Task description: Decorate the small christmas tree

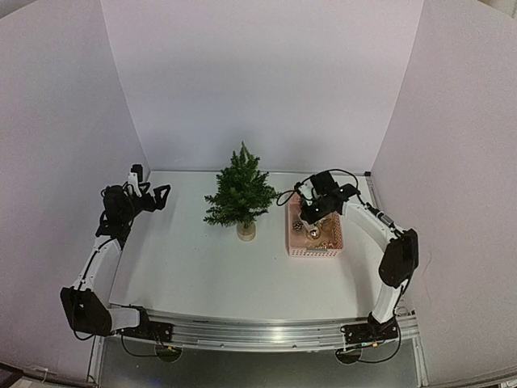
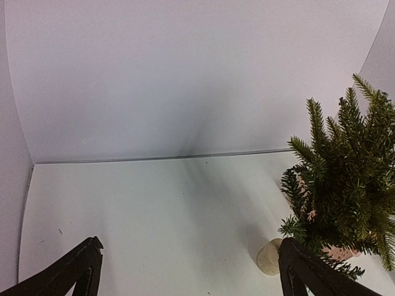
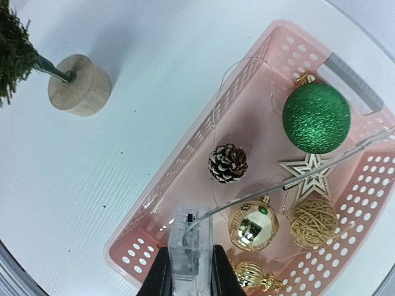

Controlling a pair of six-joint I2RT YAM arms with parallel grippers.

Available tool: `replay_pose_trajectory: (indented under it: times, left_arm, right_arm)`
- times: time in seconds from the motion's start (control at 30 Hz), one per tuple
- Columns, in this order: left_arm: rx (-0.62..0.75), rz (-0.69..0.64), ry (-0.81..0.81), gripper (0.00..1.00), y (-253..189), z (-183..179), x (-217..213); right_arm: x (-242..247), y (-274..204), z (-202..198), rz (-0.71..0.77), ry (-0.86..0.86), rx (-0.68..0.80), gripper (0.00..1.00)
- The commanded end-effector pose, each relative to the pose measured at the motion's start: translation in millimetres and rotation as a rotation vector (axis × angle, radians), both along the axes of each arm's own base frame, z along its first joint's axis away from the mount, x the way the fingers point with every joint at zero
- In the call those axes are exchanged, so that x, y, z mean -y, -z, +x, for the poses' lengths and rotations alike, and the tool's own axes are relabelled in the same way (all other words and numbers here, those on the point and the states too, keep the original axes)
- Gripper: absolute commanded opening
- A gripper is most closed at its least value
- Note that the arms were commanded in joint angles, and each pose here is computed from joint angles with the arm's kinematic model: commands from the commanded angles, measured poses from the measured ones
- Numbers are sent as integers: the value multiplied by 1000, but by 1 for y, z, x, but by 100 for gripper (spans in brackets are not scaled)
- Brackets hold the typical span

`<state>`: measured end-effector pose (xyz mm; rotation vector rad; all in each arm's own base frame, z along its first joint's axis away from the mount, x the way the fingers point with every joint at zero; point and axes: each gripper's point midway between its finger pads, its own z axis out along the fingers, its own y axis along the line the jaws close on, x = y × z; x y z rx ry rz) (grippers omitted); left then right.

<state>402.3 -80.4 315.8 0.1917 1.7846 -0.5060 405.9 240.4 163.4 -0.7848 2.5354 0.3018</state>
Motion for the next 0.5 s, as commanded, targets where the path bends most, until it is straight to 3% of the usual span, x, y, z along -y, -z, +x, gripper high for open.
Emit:
replay_pose_trajectory:
  times: [0.0,0.47]
  left_arm:
    - [110,-10,38,100,-39,-1,6]
    - [265,-96,148,100,-115,-10,23]
  right_arm:
    - [5,-72,3,65,50,152,3]
    - [5,-293,-3,373,76,584,5]
